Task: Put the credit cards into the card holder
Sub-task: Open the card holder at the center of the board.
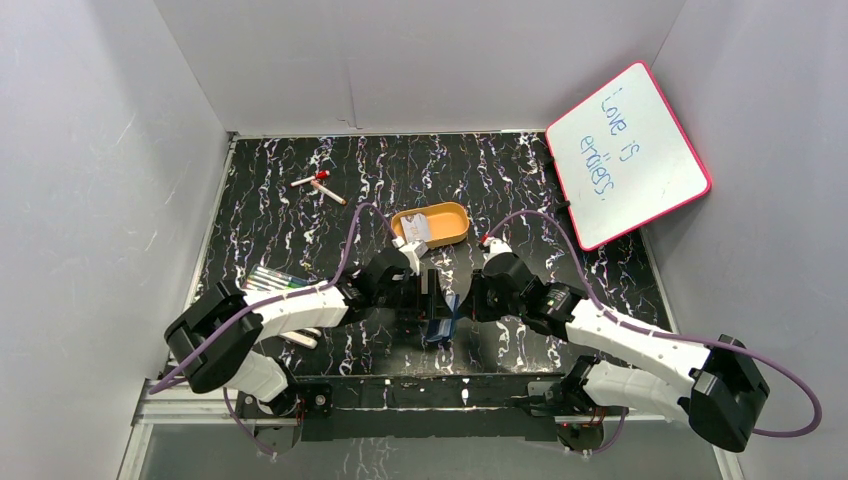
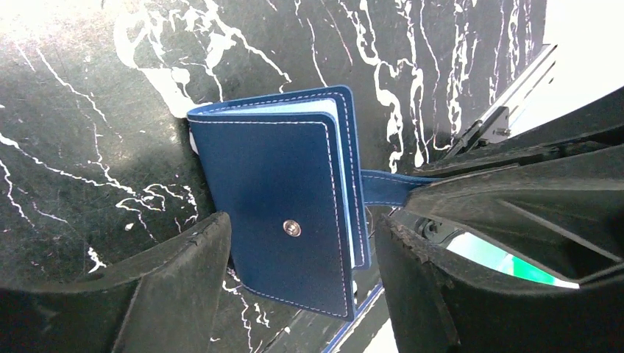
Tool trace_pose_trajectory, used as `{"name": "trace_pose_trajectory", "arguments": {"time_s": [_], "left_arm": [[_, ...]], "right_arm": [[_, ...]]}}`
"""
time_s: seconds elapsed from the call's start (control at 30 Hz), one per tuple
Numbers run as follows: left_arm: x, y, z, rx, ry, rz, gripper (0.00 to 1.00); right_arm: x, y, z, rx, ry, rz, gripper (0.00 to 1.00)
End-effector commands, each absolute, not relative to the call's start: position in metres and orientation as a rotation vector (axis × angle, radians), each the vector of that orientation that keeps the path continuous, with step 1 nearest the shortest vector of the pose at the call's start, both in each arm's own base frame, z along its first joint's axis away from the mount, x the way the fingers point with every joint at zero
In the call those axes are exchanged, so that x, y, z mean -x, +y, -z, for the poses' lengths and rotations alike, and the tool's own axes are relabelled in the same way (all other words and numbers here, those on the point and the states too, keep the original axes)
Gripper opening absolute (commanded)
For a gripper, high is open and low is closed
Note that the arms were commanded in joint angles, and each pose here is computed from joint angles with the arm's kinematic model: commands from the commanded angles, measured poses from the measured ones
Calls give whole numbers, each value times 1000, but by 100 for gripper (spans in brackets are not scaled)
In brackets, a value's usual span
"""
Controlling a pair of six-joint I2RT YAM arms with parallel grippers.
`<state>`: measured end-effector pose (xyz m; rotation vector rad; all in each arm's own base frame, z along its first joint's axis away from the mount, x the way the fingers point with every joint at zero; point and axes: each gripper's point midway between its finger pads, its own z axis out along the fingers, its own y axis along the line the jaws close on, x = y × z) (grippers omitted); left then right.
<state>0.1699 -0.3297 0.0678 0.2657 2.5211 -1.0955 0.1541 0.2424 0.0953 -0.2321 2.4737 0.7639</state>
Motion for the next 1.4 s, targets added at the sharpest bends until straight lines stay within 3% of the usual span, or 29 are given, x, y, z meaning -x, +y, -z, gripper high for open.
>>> {"name": "trace_pose_trajectory", "arguments": {"time_s": [0.0,0.33,0.83,1.23,1.37], "left_arm": [[-172,-332,-74,-307,2507,1081,65],[-170,-325,-61,-315,2543,1015,46],[-173,-294,-47,-239,2563,833,0],[-166,-242,-20,-41,2636,580,0],[-162,-222,-20,32,2634,508,7]], "right_arm": [[-166,257,-131,246,2360,-845,0],[-167,257,-132,249,2352,-848,0],[-168,238,-111,201,2393,-729,0],[-169,230,-89,189,2421,-663,0],[-174,234,-93,256,2401,-647,0]]}}
